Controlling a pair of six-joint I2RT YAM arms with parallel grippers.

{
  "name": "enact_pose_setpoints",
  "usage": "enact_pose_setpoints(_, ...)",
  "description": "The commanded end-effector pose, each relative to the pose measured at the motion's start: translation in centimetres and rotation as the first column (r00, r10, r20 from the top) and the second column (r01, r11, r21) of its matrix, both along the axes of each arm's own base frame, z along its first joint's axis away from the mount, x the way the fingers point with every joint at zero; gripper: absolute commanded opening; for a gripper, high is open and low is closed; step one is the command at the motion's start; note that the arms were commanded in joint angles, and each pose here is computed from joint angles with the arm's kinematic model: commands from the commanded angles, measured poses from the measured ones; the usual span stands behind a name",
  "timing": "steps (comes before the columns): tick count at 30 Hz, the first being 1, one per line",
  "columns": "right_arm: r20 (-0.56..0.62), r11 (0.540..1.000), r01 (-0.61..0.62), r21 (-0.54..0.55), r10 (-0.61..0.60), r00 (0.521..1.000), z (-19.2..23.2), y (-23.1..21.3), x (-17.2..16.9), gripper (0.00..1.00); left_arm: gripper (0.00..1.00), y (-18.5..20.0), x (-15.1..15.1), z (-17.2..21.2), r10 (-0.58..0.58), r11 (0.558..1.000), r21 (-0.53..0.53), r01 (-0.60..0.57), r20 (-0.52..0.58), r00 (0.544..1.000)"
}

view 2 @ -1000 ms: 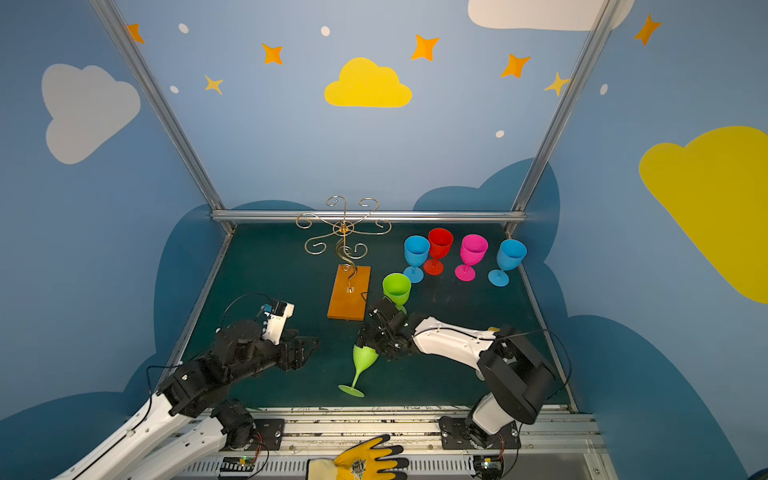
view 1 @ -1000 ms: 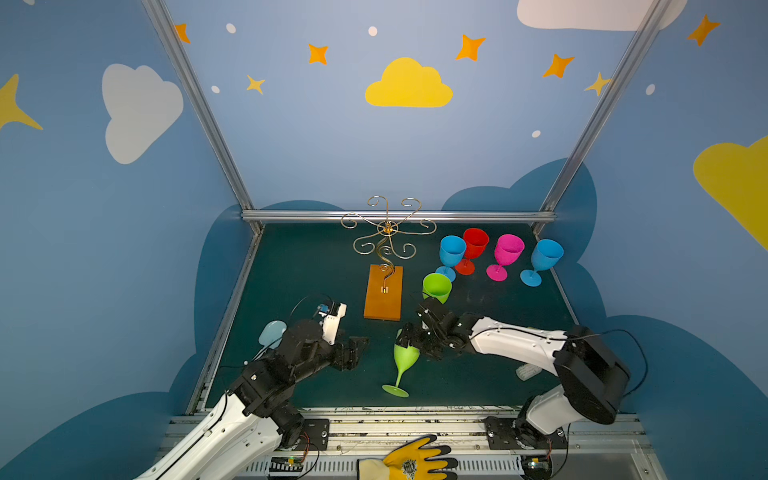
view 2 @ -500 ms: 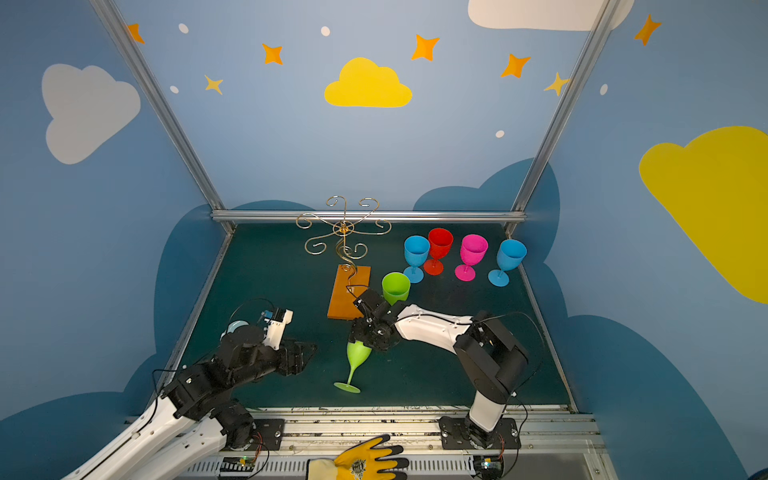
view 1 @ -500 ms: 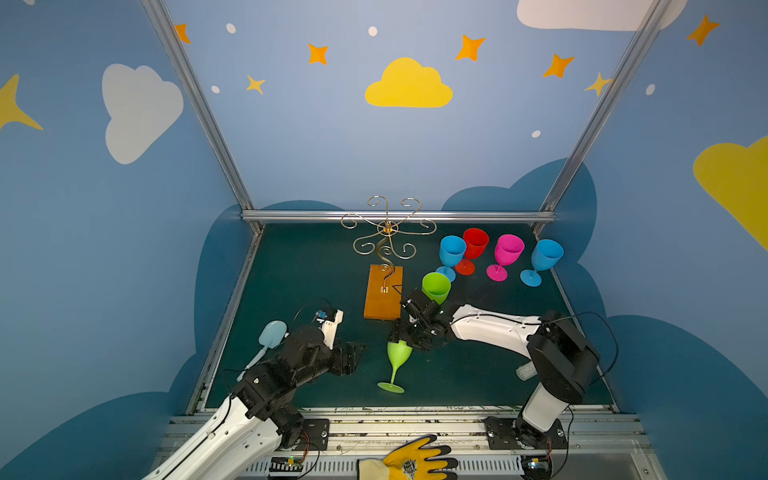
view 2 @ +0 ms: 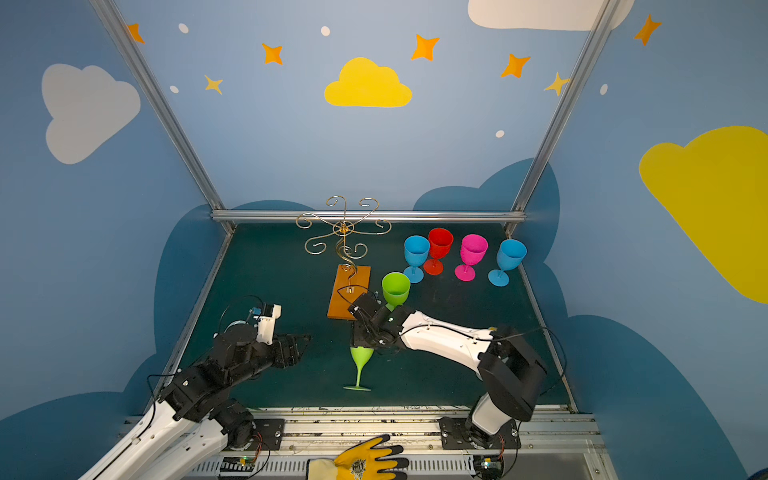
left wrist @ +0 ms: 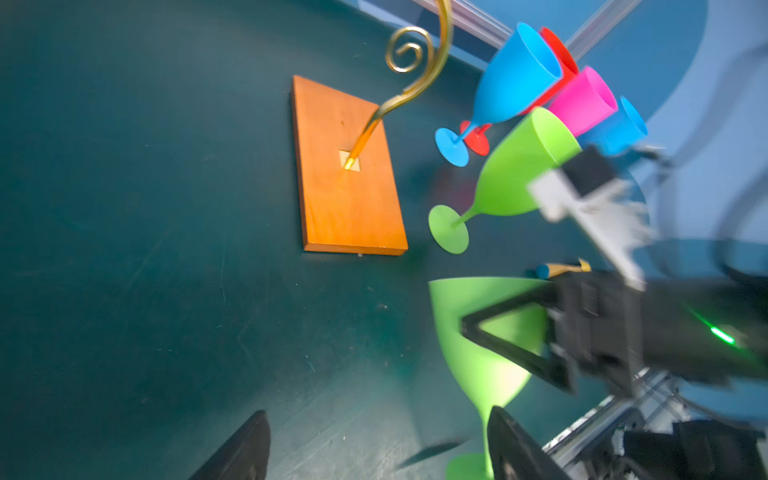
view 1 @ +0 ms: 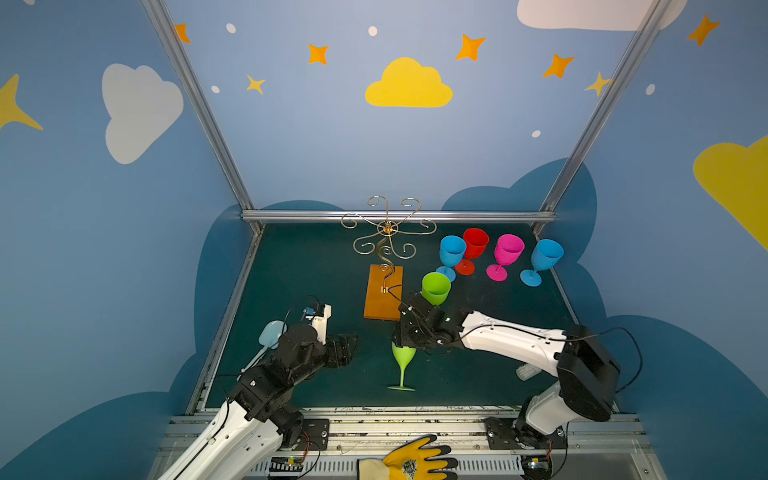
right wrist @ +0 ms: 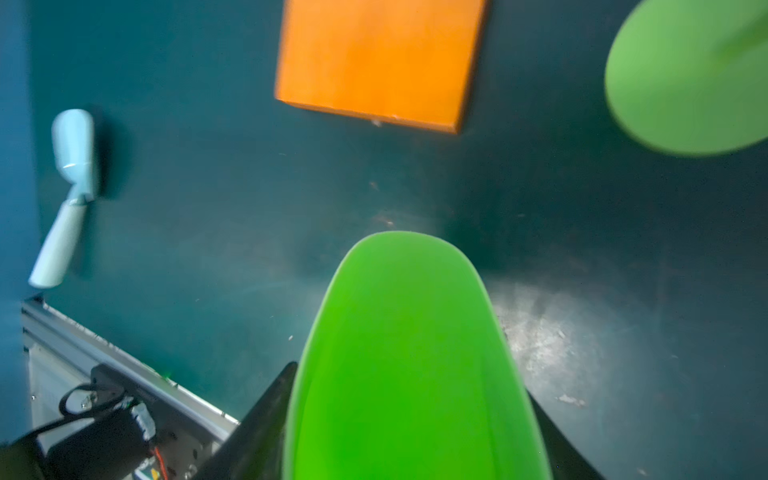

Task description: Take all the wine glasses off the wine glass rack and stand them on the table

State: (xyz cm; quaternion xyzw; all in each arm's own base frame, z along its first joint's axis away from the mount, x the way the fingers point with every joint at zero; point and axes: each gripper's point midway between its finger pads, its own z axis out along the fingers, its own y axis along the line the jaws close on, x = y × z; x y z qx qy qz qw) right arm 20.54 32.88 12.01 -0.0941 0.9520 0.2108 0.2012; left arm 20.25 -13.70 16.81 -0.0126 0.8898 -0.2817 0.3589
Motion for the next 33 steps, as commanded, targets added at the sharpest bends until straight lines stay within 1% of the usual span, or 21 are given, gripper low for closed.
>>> enact_pose_setpoints(1,0.193,0.998,-0.041,-0.056,0.051,0.98,2.5,-1.8,0.5,0.48,0.79,-1.9,0.8,2.1,-0.057,0.981,-0.188,0.043,-0.073,0.996)
enact_pose_setpoints(3,0.252,0.998,-0.062,-0.033,0.069,0.965,3.5,-2.1,0.4,0.46,0.78,-2.4,1.6,3.4,-0.081,0.958,-0.282,0.054,-0.083,0.993)
enact_pose_setpoints(5,0.318,0.996,-0.087,-0.016,0.088,0.944,4.7,-2.3,0.3,0.44,0.78,-2.8,2.4,5.2,-0.111,0.936,-0.342,0.085,-0.059,0.992)
enact_pose_setpoints(8,0.418,0.992,-0.122,-0.038,0.127,0.899,6.3,-2.5,0.3,0.44,0.78,-3.9,3.1,8.2,-0.185,0.911,-0.377,0.166,-0.015,0.983)
enact_pose_setpoints(10,0.482,0.986,-0.154,-0.059,0.163,0.861,7.2,-2.3,0.2,0.43,0.78,-5.0,3.3,10.0,-0.251,0.883,-0.408,0.232,0.005,0.968)
enact_pose_setpoints(12,0.546,0.978,-0.193,-0.078,0.204,0.812,7.9,-1.9,-0.1,0.43,0.77,-5.7,3.4,10.8,-0.298,0.861,-0.429,0.272,0.006,0.955)
enact_pose_setpoints(16,0.627,0.963,-0.252,-0.092,0.253,0.737,8.9,-1.1,-0.8,0.43,0.75,-6.5,3.5,10.1,-0.36,0.848,-0.433,0.307,-0.045,0.932)
enact_pose_setpoints(19,0.658,0.953,-0.288,-0.09,0.274,0.702,9.3,-0.8,-1.2,0.43,0.74,-7.1,3.3,9.3,-0.4,0.842,-0.426,0.332,-0.078,0.913)
enact_pose_setpoints(23,0.682,0.935,-0.342,-0.091,0.308,0.663,9.7,-0.1,-1.9,0.43,0.73,-8.2,2.8,7.6,-0.448,0.84,-0.403,0.364,-0.134,0.884)
enact_pose_setpoints(27,0.699,0.919,-0.38,-0.103,0.338,0.63,10.1,0.7,-2.3,0.42,0.71,-9.8,2.1,6.1,-0.502,0.826,-0.387,0.41,-0.174,0.847)
enact_pose_setpoints(29,0.699,0.91,-0.397,-0.122,0.363,0.616,10.0,1.1,-2.5,0.42,0.71,-10.0,2.0,5.6,-0.509,0.827,-0.378,0.416,-0.19,0.839)
enact_pose_setpoints(33,0.699,0.895,-0.421,-0.146,0.395,0.596,9.8,1.7,-3.1,0.41,0.7,-9.9,2.4,5.1,-0.493,0.842,-0.353,0.407,-0.201,0.846)
